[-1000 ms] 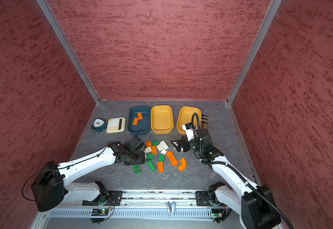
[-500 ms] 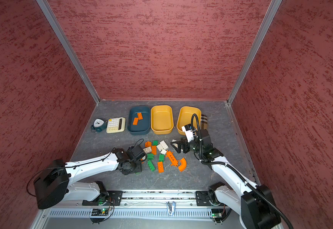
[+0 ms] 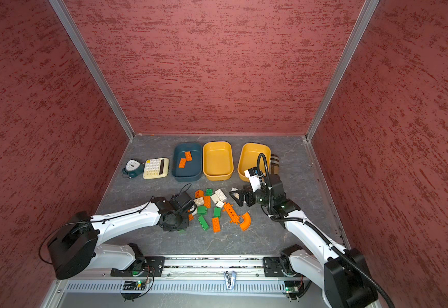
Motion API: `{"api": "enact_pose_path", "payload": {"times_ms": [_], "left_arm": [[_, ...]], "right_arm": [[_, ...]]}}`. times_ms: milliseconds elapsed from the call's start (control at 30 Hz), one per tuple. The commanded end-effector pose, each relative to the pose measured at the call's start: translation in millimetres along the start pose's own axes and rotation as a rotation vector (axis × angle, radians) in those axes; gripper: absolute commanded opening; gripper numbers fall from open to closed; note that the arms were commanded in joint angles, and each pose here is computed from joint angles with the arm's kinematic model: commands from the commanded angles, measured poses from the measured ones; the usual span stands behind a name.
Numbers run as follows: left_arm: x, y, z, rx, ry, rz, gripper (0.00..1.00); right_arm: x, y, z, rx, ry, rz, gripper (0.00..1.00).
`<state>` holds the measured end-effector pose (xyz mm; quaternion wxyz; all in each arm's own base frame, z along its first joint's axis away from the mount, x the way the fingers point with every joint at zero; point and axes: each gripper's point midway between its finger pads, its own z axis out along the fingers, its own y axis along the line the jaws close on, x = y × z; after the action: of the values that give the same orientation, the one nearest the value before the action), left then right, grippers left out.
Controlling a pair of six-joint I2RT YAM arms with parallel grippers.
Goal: Sort the legos into containers by color
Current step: Pick up the lego from the middle-left of the table, then place the lego in the container.
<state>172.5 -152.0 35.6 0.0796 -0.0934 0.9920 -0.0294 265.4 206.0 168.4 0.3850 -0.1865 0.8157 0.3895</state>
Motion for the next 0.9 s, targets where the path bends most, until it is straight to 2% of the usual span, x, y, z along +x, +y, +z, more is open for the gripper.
{"api": "enact_pose_path", "payload": {"times_ms": [0,167,433,667,867], "left_arm": [[-28.6,-10.1,-31.4,0.044,-0.066,0.060,0.32],[-84.0,-37.8,-57.5,0.123,-0.136,0.128,0.33],[-202.5,-104.7,-81.8,0.252,-0.299,0.196,0.33],[-271.5,-152.6,-73.4,0.317,-0.372,0.227,0.33],[-310.1,-175.0,-45.9,0.318,-0.368,0.226,0.34]], "right_arm": [[-7.2,6.3,-2.5,-0.009,-0.023,-0.043,0.99],[-16.3,9.2,-2.7,-0.017,-0.051,-0.049,0.99],[-27.8,7.1,0.2,-0.003,-0.071,-0.062,0.99],[-36.7,2.8,-1.7,0.042,-0.082,-0.084,0.99],[-38.1,-1.5,-0.3,0.063,-0.079,-0.085,0.99]]}}
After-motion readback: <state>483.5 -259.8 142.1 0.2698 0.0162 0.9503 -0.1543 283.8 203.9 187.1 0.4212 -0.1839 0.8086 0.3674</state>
